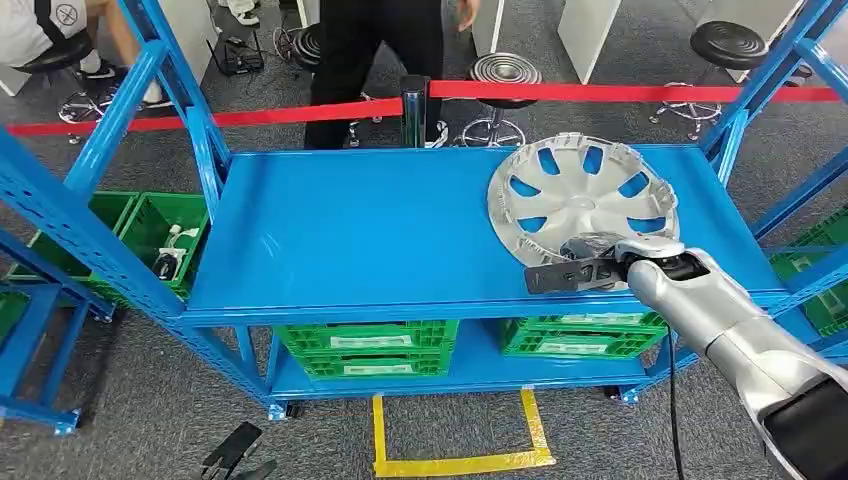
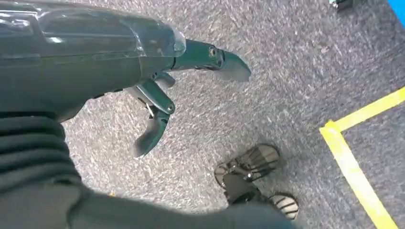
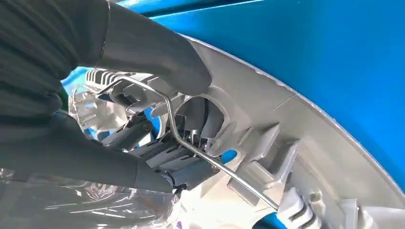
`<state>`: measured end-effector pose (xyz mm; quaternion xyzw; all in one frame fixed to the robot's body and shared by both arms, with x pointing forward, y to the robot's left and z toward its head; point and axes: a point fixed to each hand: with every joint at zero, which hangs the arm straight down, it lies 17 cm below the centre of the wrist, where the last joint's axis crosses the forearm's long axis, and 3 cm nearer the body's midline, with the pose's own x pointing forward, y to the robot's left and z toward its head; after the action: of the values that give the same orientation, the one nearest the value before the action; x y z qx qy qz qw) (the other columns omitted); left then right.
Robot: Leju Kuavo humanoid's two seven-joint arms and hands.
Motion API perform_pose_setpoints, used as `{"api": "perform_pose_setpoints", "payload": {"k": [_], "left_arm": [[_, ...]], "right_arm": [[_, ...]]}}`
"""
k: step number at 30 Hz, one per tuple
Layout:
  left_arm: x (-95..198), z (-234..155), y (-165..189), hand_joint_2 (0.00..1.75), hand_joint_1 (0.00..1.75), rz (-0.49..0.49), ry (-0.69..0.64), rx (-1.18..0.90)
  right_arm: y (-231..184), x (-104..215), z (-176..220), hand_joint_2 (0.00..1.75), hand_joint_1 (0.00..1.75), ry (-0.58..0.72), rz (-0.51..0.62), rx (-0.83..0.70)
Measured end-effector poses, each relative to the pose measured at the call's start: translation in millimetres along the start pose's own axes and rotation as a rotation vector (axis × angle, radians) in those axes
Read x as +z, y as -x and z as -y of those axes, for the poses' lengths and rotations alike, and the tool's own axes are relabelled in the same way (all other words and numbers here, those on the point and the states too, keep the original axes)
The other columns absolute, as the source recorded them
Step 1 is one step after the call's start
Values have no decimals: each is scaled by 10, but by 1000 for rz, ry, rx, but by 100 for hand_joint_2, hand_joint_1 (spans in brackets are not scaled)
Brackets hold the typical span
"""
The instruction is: Take the parts from the cabinet and place them on the table.
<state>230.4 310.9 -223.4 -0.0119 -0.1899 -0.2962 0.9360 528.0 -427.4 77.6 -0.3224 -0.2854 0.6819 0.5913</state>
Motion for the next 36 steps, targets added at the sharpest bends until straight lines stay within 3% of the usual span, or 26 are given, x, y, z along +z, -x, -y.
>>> {"api": "perform_pose_setpoints", "payload": {"k": [4, 8, 11, 15, 21, 36], "left_arm": [[4, 31, -27, 175, 0, 4, 18, 1], [-2, 23, -42, 175, 0, 9, 8, 9], [-4, 18, -29, 175, 0, 11, 1, 23], [-3, 35, 23, 175, 0, 16, -3, 34], [10, 45, 57, 175, 0, 54, -2, 31], [10, 48, 118, 175, 0, 54, -11, 21]], "right_arm": [[-9, -3, -2, 175, 175, -1, 3, -10], [-120, 4, 144, 175, 175, 30, 40, -132], [-171, 45, 473, 175, 175, 96, 66, -257], [-285, 160, 1100, 175, 175, 281, 158, -528], [-290, 580, 1909, 175, 175, 561, 302, -855], [-11, 1655, 2659, 175, 175, 929, 500, -1149]]}}
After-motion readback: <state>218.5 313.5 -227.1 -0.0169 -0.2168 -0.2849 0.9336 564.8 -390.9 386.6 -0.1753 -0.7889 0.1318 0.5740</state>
